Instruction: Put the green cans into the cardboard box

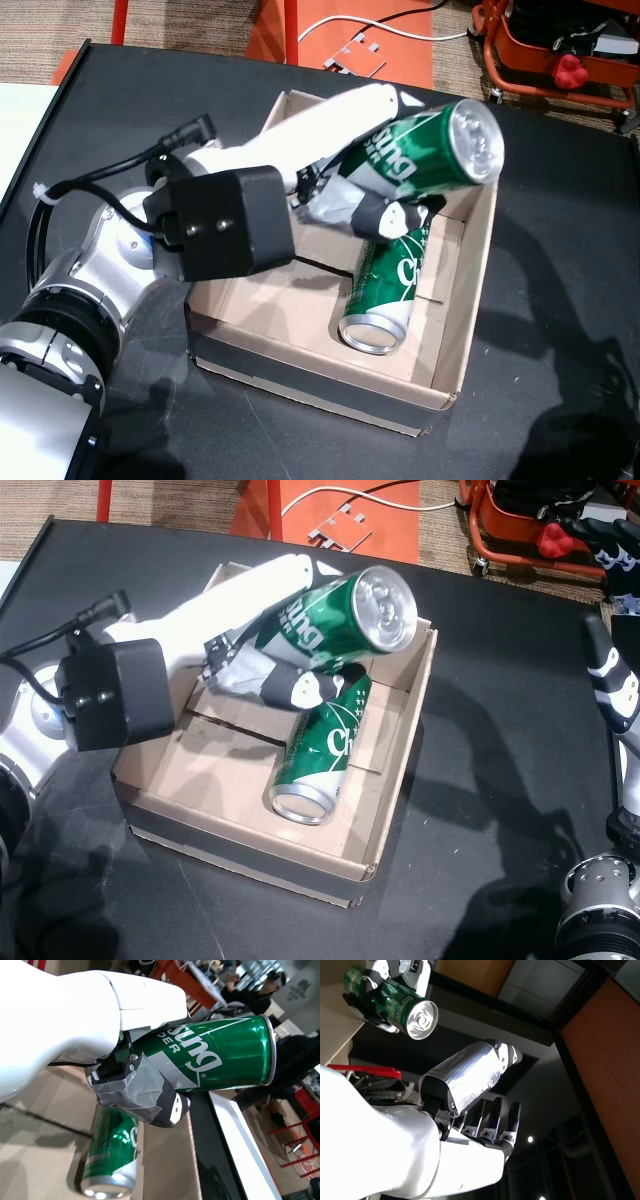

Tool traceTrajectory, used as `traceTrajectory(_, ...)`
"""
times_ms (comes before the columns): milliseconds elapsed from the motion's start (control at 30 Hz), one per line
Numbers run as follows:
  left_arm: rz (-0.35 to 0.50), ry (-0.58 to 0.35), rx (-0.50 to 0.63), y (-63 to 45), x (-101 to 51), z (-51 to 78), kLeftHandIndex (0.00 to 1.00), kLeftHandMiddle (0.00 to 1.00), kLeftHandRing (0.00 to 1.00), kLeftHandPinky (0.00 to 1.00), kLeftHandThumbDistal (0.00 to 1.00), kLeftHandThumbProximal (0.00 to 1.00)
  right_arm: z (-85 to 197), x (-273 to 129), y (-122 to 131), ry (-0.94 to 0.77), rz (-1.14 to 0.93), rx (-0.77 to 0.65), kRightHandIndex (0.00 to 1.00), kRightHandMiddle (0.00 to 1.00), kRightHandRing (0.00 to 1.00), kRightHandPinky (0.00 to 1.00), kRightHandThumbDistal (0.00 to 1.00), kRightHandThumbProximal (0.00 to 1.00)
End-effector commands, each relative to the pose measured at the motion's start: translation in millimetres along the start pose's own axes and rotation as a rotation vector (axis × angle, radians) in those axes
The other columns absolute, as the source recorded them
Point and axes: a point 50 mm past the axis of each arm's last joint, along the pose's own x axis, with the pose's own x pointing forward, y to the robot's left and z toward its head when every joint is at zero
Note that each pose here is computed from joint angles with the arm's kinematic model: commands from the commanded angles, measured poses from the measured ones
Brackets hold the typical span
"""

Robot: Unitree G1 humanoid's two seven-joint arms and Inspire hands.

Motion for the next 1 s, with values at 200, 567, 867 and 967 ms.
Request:
traceTrajectory(200,0.016,0.025,-0.097,-7.6,-7.9,-10.1,0.21,0.22,0.28,0.37,0.26,0.00,2.7,-6.4,-2.5,0.016,0.001,0.005,0.75,0.65,0.66,0.66,0.81,0.55)
traceTrajectory(567,0.015,0.017,-0.141,-5.8,-12.4,-12.4,0.45,0.35,0.41,0.52,0.51,0.00,0.9,-4.0,-2.3,0.025,0.008,0.014,0.73,0.65,0.66,0.66,0.77,0.55)
traceTrajectory(867,-0.009,0.045,-0.095,-5.5,-12.5,-13.7,0.53,0.47,0.50,0.57,0.69,0.00,-0.3,-2.3,-1.4,0.033,0.008,0.026,0.74,0.65,0.66,0.65,0.78,0.53)
traceTrajectory(967,-0.032,0.082,-0.003,-7.0,-13.4,-16.1,0.44,0.41,0.45,0.50,0.57,0.00,-0.3,-1.9,-0.9,0.032,0.010,0.021,0.74,0.65,0.66,0.66,0.82,0.54)
